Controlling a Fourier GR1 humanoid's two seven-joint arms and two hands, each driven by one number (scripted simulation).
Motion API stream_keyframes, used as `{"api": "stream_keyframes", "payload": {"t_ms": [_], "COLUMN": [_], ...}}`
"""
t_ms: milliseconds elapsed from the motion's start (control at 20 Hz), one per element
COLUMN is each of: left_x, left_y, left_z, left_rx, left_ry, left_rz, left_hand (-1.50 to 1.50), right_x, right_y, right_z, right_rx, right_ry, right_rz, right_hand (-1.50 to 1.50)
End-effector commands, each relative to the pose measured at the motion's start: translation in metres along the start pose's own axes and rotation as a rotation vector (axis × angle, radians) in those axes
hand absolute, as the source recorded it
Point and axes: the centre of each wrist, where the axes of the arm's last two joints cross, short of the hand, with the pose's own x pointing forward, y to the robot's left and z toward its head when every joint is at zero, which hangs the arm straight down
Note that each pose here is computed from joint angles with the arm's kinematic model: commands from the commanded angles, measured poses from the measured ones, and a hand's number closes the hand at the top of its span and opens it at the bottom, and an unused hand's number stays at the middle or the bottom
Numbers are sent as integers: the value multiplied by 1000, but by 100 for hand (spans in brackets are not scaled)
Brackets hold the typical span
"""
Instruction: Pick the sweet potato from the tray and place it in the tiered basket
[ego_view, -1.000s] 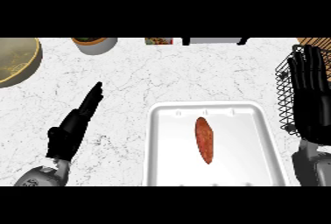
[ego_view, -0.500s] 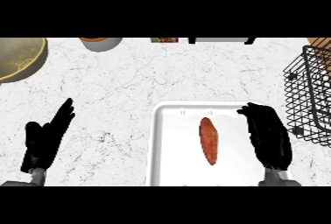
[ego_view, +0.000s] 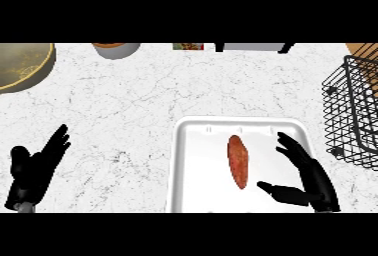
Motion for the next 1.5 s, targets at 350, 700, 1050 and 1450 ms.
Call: {"api": "stream_keyframes", "payload": {"t_ms": [350,700,1050,1450], "left_x": [-9,-20,-7,-6], "left_y": [16,14,17,27], "left_z": [-11,-10,4,-8], "left_rx": [14,22,8,21], "left_ry": [-1,12,21,13], "left_rz": [12,22,-3,33], "left_hand": [0,0,0,0], "right_x": [109,127,143,132], "right_y": [-9,17,9,-14], "right_z": [-51,-80,-80,-60], "right_rx": [388,457,491,479], "right_ry": [181,296,412,500], "right_rz": [295,296,382,388], "right_hand": [-150,-150,-150,-150]}}
